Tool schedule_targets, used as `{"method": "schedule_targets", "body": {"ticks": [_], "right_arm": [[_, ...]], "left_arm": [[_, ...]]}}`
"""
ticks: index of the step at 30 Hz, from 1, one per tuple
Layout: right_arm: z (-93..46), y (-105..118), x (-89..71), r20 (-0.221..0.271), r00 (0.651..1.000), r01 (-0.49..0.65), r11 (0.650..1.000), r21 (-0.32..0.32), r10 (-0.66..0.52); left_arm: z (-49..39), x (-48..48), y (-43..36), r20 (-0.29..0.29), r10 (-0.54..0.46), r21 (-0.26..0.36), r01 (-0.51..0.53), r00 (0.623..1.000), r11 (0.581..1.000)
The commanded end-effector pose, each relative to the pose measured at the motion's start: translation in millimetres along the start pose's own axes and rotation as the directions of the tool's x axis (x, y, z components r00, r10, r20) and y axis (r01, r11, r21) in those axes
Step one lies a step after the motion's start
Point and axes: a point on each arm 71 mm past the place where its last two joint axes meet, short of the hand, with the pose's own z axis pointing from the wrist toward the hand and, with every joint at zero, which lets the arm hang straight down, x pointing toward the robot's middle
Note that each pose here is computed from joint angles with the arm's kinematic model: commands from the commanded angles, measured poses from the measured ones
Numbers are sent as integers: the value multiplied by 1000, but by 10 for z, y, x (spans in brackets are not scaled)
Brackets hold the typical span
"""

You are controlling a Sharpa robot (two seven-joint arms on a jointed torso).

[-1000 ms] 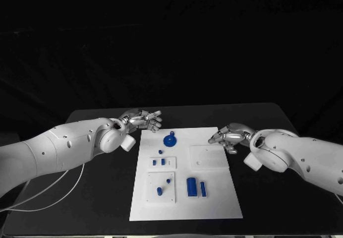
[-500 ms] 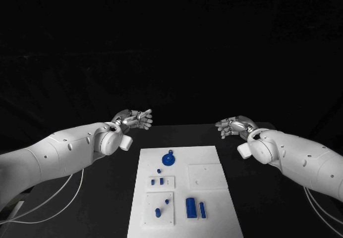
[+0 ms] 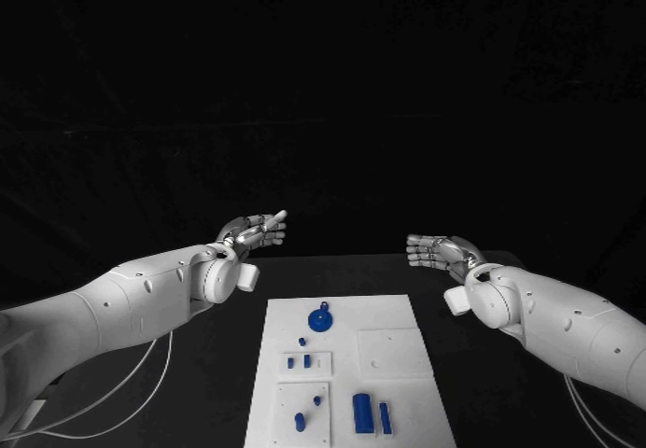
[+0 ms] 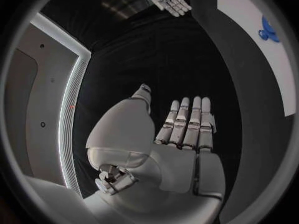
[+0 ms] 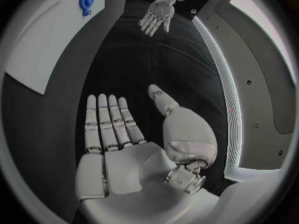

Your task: Assemble the parts on the task board

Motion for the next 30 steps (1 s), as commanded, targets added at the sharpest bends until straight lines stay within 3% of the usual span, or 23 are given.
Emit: {"method": "schedule_targets", "body": {"ticks": [1,7,11,17,23,30], "right_arm": [[-11,2,14,5,1000,-3,1000,-5,3],[-78,18,99,28,999,-28,999,-36,29],[-180,39,209,57,996,-59,996,-71,63],[-426,84,414,113,986,-111,986,-122,125],[-728,136,610,167,970,-152,977,-153,177],[-1015,190,763,211,955,-176,971,-164,209]], "left_arm": [[-16,33,14,2,-1,2,1,1000,1000],[-114,181,82,19,-11,14,11,1000,1000],[-259,367,148,41,-23,31,22,999,999],[-582,700,209,83,-41,64,35,996,997],[-860,926,201,115,-50,89,40,992,995],[-1003,1027,182,131,-53,101,40,990,994]]}}
